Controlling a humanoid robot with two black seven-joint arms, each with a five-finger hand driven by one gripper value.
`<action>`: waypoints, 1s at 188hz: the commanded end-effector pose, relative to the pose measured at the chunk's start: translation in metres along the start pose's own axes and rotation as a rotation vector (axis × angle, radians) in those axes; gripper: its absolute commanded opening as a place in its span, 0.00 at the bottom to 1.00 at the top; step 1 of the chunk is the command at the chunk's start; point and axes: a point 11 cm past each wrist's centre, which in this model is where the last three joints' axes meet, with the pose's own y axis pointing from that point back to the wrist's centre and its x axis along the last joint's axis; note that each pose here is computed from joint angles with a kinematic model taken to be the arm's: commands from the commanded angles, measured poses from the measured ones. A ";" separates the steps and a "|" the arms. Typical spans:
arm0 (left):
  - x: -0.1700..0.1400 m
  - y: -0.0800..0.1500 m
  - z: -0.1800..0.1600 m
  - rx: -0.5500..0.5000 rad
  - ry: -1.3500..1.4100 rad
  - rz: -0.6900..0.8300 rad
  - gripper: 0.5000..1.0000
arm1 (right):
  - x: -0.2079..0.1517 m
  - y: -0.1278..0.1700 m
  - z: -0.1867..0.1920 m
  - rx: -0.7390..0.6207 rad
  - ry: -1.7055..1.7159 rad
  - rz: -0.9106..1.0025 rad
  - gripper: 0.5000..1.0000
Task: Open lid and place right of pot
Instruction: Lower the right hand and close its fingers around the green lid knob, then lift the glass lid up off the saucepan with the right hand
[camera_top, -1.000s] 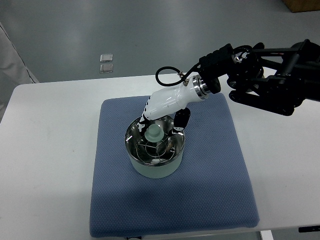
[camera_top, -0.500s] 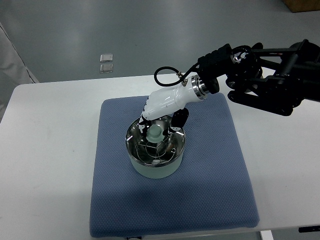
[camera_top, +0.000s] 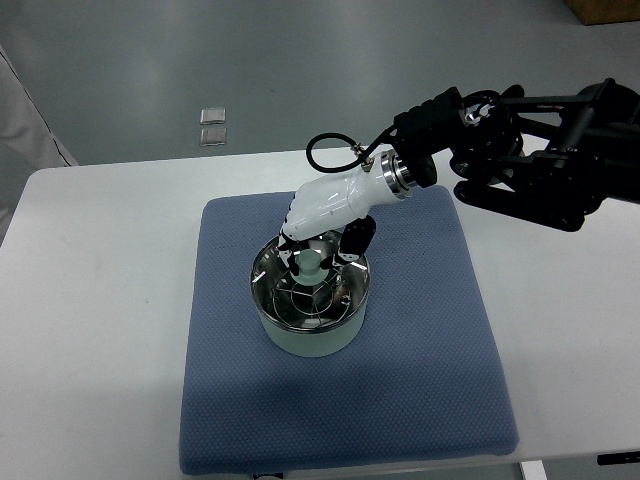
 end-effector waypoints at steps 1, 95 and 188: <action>0.000 0.000 0.000 0.001 0.000 0.000 1.00 | 0.000 0.000 0.000 -0.001 -0.001 0.000 0.15; 0.000 0.000 0.000 0.001 0.000 0.000 1.00 | 0.003 0.002 0.002 -0.005 -0.001 0.010 0.00; 0.000 0.000 0.000 0.001 0.000 0.000 1.00 | 0.016 0.010 0.004 -0.018 0.012 0.037 0.00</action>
